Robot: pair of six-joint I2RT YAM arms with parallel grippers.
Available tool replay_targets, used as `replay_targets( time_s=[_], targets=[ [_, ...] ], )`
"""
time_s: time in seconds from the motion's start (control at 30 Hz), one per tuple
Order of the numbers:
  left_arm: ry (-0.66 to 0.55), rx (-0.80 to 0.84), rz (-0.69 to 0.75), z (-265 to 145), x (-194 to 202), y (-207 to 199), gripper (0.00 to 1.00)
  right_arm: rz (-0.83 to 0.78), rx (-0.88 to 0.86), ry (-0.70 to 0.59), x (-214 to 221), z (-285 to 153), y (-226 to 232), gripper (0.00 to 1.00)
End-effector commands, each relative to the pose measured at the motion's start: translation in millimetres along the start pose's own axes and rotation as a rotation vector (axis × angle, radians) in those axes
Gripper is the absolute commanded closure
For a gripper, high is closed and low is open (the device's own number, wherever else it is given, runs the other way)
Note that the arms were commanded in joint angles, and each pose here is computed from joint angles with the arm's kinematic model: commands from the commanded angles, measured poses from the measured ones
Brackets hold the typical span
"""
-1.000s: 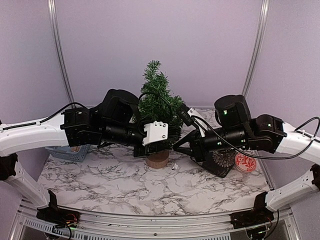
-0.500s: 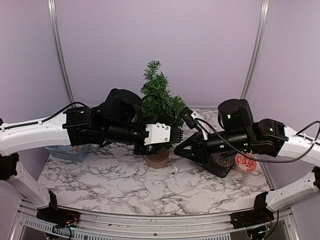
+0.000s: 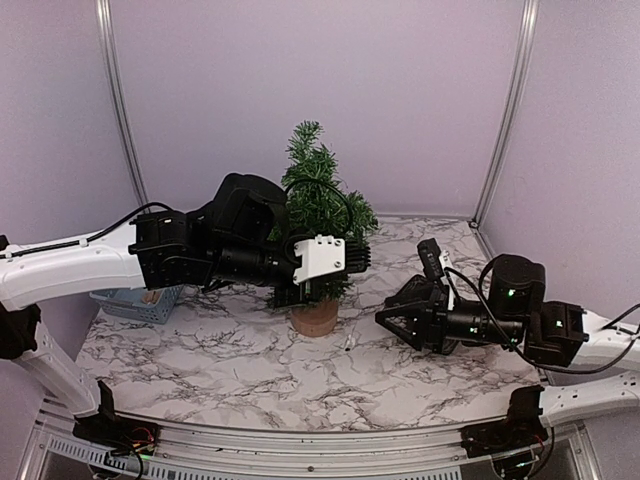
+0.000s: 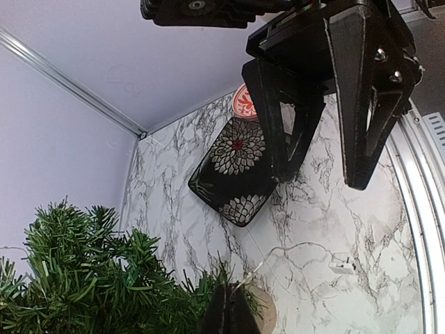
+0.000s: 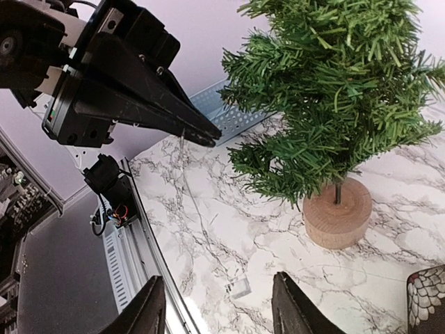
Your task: Decorate the small christmas tree
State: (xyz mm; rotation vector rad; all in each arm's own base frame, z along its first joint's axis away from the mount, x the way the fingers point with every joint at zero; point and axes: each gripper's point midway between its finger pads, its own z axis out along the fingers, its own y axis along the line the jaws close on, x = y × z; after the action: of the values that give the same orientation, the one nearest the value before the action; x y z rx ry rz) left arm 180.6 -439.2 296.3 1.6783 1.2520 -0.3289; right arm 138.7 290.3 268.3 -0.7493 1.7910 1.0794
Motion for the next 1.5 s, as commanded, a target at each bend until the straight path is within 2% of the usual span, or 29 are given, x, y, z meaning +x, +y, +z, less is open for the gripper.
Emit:
replay_targets(
  time_s=[0.0, 0.43, 0.57, 0.87, 1.13, 1.2, 1.4, 1.47],
  targets=[
    [-0.063, -0.019, -0.034, -4.2, -20.9, 10.0, 1.0, -0.051, -0.022, -0.114, -23.3, 6.2, 4.1, 0.52],
    [-0.081, -0.034, -0.058, -4.8, -24.6, 14.0, 1.0, -0.102, -0.044, -0.109, -0.8, 35.5, -2.6, 0.61],
    [-0.084, -0.035, -0.062, -5.3, -24.3, 14.4, 1.0, -0.102, -0.033, -0.106, 3.3, 38.0, -6.2, 0.69],
    [-0.096, -0.049, -0.088, -7.4, -22.3, 19.5, 1.0, -0.1, 0.013, -0.117, 4.8, 35.7, -15.1, 1.0],
    [-0.071, -0.067, -0.117, -1.6, -9.5, 20.7, 1.0, -0.082, 0.258, -0.199, -24.9, 9.0, -48.8, 1.0],
    [-0.067, -0.077, -0.127, 0.4, -7.7, 22.2, 0.93, -0.095, 0.303, -0.222, -33.7, 1.8, -53.8, 1.0],
    [-0.074, -0.105, -0.153, 0.9, -6.9, 27.2, 0.47, -0.176, 0.439, -0.218, -47.1, -4.8, -70.9, 1.0],
    [-0.088, -0.116, -0.163, -1.9, -8.2, 29.2, 0.39, -0.209, 0.477, -0.211, -51.1, -5.1, -76.7, 1.0]
  ],
)
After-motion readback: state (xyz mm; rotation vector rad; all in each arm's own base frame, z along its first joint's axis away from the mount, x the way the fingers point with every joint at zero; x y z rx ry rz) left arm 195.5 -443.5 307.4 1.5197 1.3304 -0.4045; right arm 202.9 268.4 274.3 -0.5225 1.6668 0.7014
